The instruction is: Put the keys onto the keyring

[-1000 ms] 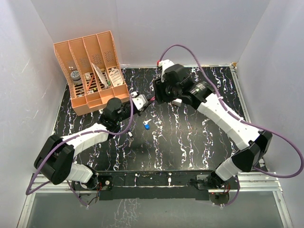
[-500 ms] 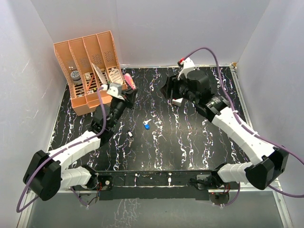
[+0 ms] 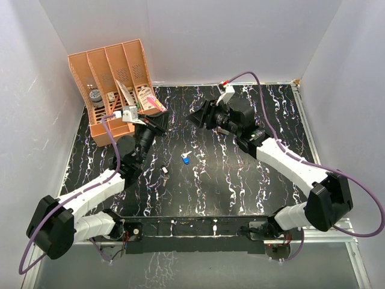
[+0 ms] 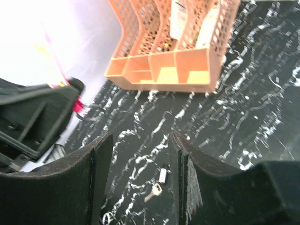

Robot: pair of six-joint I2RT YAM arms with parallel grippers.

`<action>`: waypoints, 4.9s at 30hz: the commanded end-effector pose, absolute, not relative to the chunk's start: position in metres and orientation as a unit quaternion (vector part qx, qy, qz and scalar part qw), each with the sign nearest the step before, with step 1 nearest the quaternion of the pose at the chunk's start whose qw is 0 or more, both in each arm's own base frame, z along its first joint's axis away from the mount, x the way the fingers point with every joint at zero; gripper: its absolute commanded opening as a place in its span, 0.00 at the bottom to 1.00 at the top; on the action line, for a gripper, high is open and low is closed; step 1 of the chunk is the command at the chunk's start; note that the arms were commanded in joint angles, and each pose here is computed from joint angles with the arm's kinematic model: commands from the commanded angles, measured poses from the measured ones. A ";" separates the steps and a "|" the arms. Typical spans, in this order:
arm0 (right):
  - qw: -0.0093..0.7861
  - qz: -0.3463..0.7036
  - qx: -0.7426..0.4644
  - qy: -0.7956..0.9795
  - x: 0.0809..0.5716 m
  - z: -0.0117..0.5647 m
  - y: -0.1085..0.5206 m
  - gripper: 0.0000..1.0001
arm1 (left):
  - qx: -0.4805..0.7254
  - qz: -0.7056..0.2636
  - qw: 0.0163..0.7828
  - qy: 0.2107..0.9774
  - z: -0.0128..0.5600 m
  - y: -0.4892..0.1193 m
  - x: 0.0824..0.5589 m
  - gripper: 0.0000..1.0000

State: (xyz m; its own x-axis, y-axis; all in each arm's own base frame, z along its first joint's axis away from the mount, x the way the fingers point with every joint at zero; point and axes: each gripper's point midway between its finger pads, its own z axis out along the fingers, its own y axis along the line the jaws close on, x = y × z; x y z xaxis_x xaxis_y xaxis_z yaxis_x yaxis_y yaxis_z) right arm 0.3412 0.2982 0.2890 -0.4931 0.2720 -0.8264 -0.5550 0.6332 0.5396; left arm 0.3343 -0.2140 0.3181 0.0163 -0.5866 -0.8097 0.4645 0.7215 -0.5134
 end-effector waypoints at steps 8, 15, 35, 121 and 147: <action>0.514 0.517 -0.107 0.676 0.341 0.333 0.325 0.47 | -0.079 -0.446 0.683 0.573 0.348 -0.228 0.329 0.00; 0.505 0.533 -0.104 0.670 0.340 0.324 0.329 0.47 | -0.086 -0.473 0.672 0.563 0.350 -0.235 0.330 0.00; 0.493 0.559 -0.096 0.660 0.339 0.310 0.335 0.39 | -0.103 -0.506 0.659 0.547 0.353 -0.243 0.334 0.00; 0.533 0.405 -0.126 0.732 0.338 0.283 0.289 0.41 | -0.332 -0.417 0.659 0.530 0.285 -0.162 0.349 0.00; 0.440 0.380 -0.179 0.794 0.306 0.210 0.290 0.54 | -0.355 -0.427 0.638 0.533 0.286 -0.157 0.342 0.00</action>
State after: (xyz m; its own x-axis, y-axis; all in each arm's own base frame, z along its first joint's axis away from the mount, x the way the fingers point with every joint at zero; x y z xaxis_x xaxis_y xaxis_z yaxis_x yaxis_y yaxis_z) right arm 0.3119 0.2811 0.2168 -0.5523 0.0910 -0.8287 -0.5769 0.6759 0.4587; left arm 0.3451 -0.1560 0.2687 0.0616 -0.9122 -0.4050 0.1297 0.4096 -0.9030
